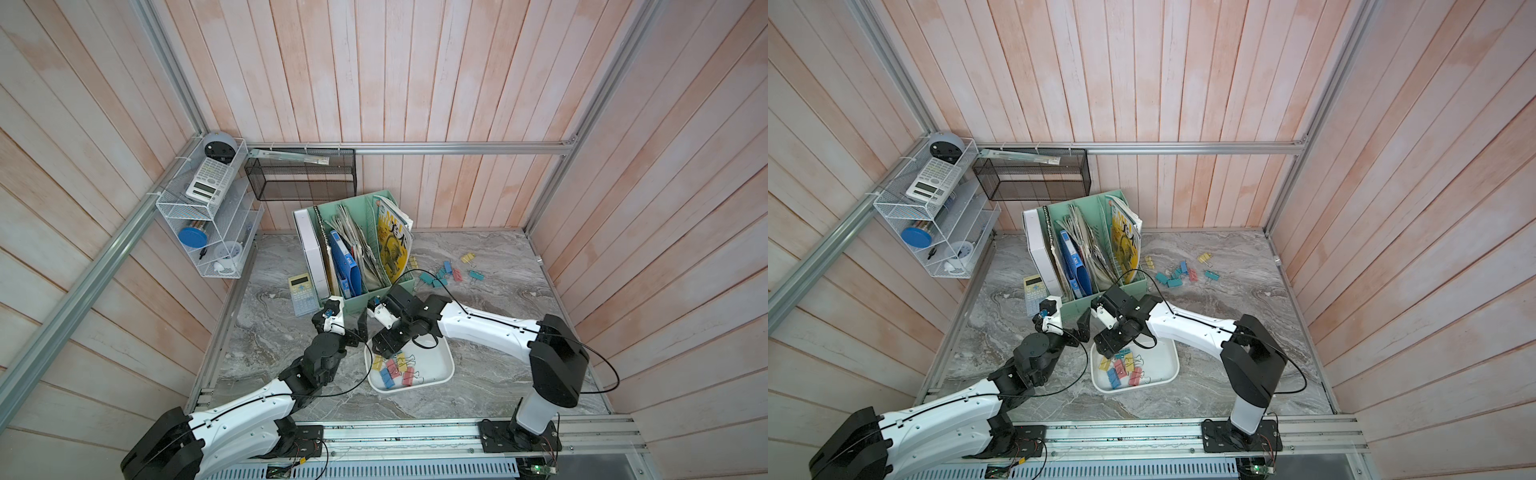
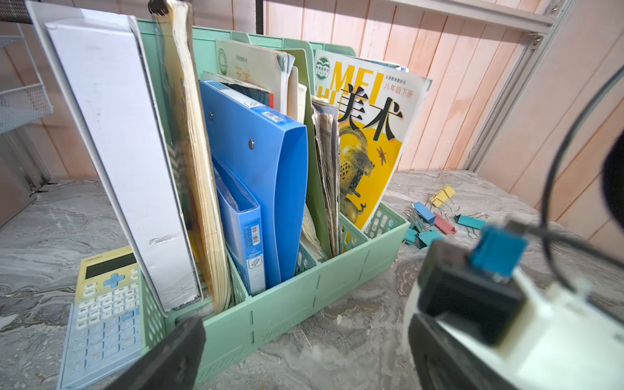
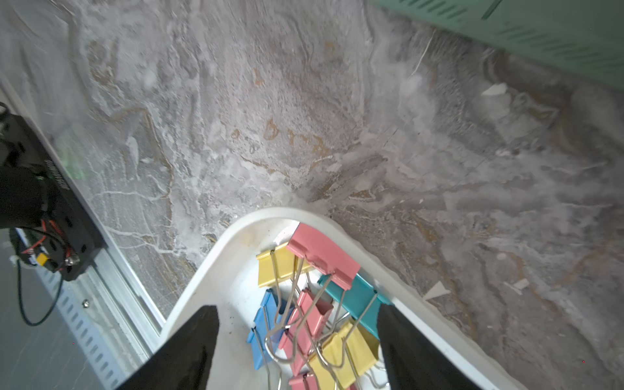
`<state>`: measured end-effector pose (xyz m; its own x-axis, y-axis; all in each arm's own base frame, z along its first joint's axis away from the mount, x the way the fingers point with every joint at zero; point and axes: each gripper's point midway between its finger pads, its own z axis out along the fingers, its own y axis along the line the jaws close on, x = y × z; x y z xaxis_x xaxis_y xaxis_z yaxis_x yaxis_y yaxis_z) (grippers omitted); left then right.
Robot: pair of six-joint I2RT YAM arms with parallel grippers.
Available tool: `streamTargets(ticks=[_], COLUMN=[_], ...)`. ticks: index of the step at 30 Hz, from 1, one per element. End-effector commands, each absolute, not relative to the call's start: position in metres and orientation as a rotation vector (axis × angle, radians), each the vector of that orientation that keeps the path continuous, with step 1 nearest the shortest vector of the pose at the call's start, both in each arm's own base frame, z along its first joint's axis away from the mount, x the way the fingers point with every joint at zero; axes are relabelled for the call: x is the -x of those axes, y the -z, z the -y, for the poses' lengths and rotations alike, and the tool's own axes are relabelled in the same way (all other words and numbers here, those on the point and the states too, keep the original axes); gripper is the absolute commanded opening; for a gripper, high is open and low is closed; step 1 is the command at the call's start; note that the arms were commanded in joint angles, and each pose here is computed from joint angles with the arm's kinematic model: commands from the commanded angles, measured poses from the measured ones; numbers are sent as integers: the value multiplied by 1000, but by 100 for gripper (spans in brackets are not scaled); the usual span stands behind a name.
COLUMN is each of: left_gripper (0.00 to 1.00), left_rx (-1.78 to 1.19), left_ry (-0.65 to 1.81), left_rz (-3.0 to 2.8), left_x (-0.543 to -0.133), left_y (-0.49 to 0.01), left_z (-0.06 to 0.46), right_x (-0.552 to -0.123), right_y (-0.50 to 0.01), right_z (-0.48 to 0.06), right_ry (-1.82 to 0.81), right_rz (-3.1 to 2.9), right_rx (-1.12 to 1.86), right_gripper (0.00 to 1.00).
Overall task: Put the binder clips in the storage box
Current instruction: Place the binder clip in the storage box, then pick up the binder clip at the center of the board.
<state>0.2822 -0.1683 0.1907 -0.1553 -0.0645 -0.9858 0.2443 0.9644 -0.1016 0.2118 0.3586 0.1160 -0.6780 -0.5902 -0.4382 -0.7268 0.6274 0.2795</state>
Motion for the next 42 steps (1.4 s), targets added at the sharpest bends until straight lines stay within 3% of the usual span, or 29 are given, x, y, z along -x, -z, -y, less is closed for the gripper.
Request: streamTargets(ticks=[1, 6, 10, 19, 27, 38, 42], left_gripper=[100, 100, 100, 100, 100, 100, 100], left_rx=[-157, -178, -188, -207, -215, -222, -223], left_ry=[307, 323, 323, 305, 306, 305, 302], left_rz=[-1706, -1723, -1728, -1741, -1748, -1757, -1757], left_x=[-280, -281, -282, -284, -285, -286, -287], left_y=[-190, -185, -184, -181, -179, -177, -177], left_z=[174, 182, 184, 186, 189, 190, 191], right_x=[-259, -350, -394, -450, -455, -463, -462], right_y=[-161, -189, -183, -108, -65, -39, -32], right_z=[-335, -235, -180, -156, -170, -165, -166], right_ry=[-681, -649, -602, -197, -199, -136, -145], right_rz=[-2425, -2233, -2198, -2587, -2685, -2727, -2748], right_rx=[783, 75, -216, -23, 156, 171, 177], right_gripper=[78, 72, 66, 75, 88, 82, 70])
